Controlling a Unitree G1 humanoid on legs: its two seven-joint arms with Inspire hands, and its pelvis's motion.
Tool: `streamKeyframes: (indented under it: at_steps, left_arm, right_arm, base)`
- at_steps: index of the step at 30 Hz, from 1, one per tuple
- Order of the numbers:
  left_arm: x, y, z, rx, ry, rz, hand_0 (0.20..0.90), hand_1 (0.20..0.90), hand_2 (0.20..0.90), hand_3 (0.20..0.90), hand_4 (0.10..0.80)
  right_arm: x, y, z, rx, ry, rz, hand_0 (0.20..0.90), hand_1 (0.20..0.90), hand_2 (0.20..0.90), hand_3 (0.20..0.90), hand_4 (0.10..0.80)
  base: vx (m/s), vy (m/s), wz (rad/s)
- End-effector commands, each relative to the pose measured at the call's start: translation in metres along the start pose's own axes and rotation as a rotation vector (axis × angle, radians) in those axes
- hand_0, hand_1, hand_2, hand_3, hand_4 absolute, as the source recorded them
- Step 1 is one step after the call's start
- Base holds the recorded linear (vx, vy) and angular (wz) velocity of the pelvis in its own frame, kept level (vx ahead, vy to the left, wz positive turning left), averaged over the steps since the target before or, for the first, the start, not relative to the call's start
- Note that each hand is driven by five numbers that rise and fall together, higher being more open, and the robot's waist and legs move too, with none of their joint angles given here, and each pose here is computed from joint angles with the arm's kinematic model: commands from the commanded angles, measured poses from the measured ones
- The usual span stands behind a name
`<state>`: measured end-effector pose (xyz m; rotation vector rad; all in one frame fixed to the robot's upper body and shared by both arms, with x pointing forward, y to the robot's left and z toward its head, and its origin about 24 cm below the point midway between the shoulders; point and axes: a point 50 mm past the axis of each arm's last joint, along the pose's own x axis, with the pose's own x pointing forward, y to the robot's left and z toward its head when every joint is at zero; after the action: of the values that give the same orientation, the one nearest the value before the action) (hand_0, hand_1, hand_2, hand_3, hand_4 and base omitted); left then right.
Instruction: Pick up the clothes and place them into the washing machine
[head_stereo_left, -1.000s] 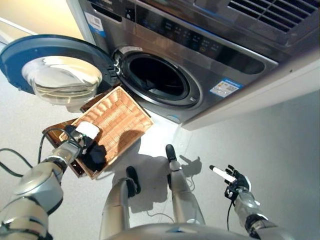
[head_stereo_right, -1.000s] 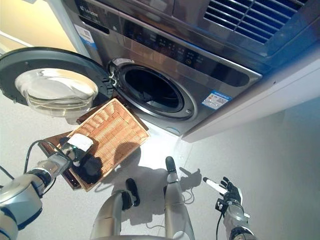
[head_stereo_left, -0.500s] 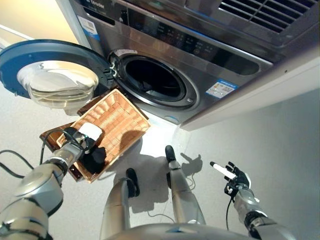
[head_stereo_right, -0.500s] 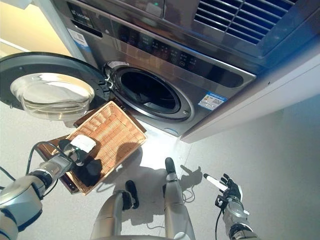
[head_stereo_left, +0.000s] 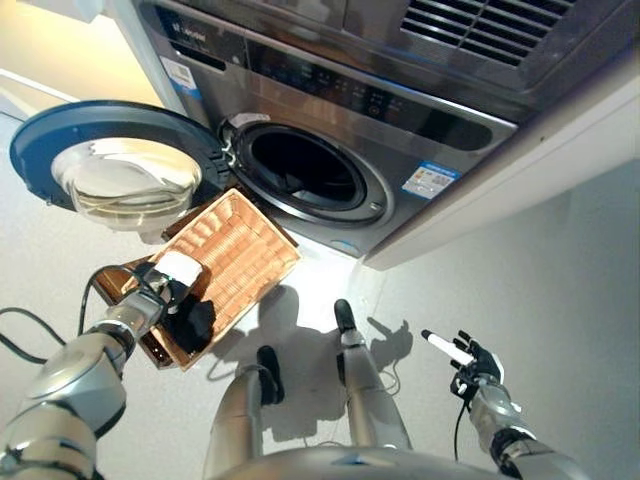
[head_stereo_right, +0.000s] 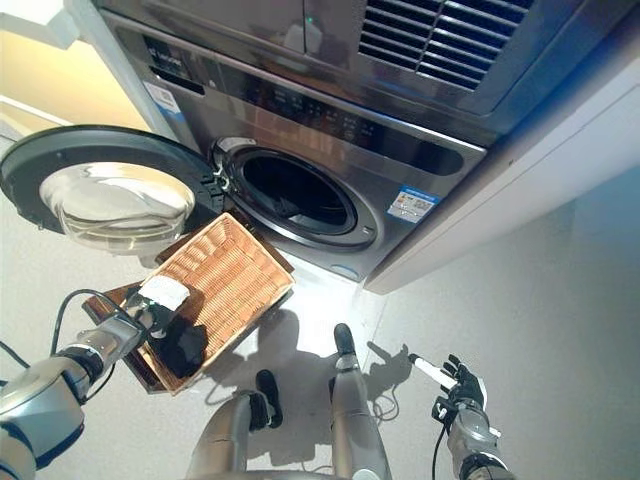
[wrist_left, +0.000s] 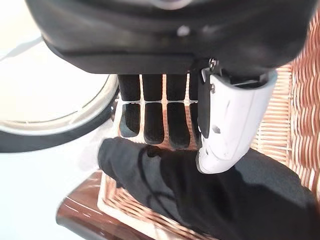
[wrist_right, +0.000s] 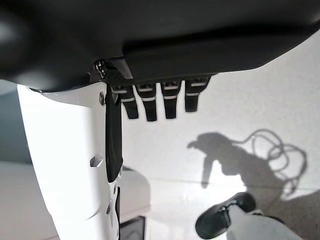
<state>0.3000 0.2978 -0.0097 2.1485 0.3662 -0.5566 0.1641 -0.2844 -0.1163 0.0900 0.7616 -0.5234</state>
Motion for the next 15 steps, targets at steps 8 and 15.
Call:
streamKeyframes:
  at_steps: [8,15]
  left_arm:
    - [-0.007,0.027,-0.057,-0.063,0.192,0.127,0.2,0.2,0.2,0.2,0.3]
    - [-0.013,0.036,-0.08,-0.112,0.247,0.151,0.609,0.609,0.609,0.609,0.592]
  right_arm:
    - [0.0,-0.028,0.016,-0.069,-0.08,-0.053,0.9,0.9,0.9,0.9,0.8]
    - [0.0,-0.027,0.014,-0.106,-0.071,-0.027,0.9,0.9,0.9,0.9,0.8]
  base:
    - [0.023,-0.044,0.01]
    - [0.017,-0.058,0.0]
